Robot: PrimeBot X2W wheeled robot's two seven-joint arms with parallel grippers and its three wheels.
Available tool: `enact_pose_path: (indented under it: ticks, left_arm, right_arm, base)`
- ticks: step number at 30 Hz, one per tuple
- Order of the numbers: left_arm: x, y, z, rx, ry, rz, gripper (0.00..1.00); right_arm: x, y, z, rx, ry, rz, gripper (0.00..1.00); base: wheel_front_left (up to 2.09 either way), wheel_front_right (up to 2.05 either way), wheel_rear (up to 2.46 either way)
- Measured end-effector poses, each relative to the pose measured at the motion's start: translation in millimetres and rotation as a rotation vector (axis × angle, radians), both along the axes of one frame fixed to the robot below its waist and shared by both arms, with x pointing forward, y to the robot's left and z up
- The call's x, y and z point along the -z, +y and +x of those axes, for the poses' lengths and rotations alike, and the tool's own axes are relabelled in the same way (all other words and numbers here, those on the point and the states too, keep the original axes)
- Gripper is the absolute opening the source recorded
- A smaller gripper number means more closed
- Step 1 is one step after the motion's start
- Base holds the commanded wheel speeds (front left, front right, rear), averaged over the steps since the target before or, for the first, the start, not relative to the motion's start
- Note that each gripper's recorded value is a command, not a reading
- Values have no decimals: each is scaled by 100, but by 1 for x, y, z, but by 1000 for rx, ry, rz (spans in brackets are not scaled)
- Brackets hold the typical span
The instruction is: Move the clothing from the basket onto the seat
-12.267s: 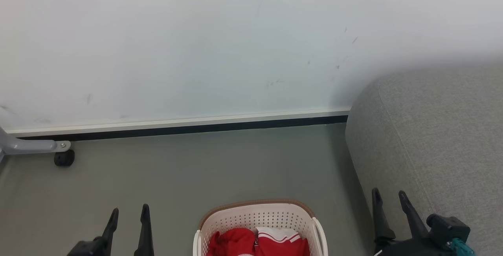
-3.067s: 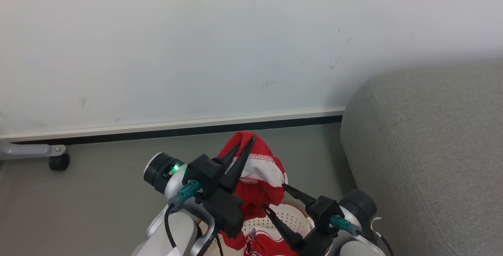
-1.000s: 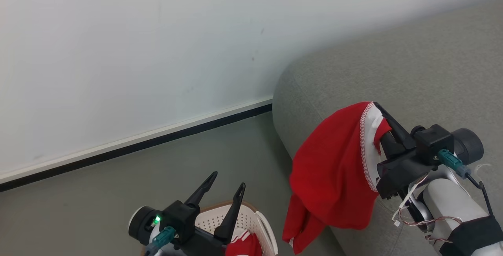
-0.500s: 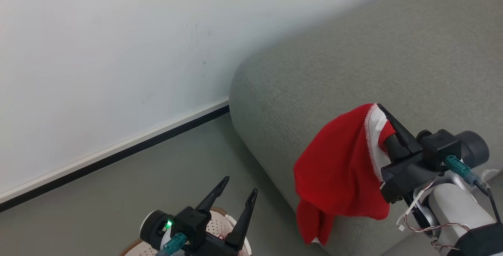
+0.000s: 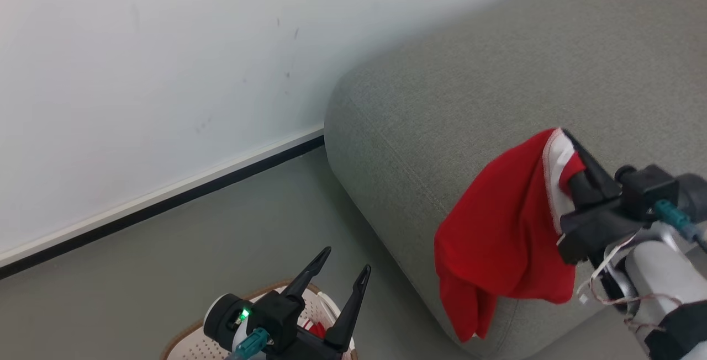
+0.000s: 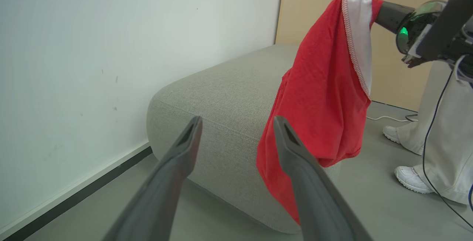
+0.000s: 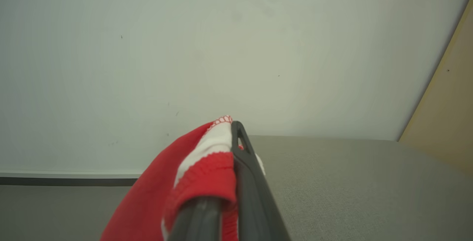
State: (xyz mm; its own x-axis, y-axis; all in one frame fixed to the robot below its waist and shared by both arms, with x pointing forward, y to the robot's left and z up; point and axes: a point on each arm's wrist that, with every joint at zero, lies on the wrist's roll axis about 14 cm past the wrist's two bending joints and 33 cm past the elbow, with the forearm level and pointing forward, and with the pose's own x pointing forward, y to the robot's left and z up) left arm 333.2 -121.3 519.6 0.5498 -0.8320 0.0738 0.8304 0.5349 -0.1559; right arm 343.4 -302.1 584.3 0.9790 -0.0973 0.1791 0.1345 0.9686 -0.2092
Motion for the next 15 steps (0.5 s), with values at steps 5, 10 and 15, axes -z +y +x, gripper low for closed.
enact_pose_path:
  ticks: [5, 10, 15]
  left_arm:
    - [-1, 7, 11, -37, 9, -19, 100]
    - [-4, 17, 33, -83, 8, -48, 100]
    - [-7, 30, 56, -128, -1, -65, 100]
  right_arm:
    - [-43, -16, 30, 18, -72, -25, 0]
    - [-88, -37, 66, 59, -134, -17, 0]
    - [-126, -55, 101, 98, -174, -37, 0]
  base:
    - [0, 0, 0]
    - [0, 0, 0]
    - [0, 0, 0]
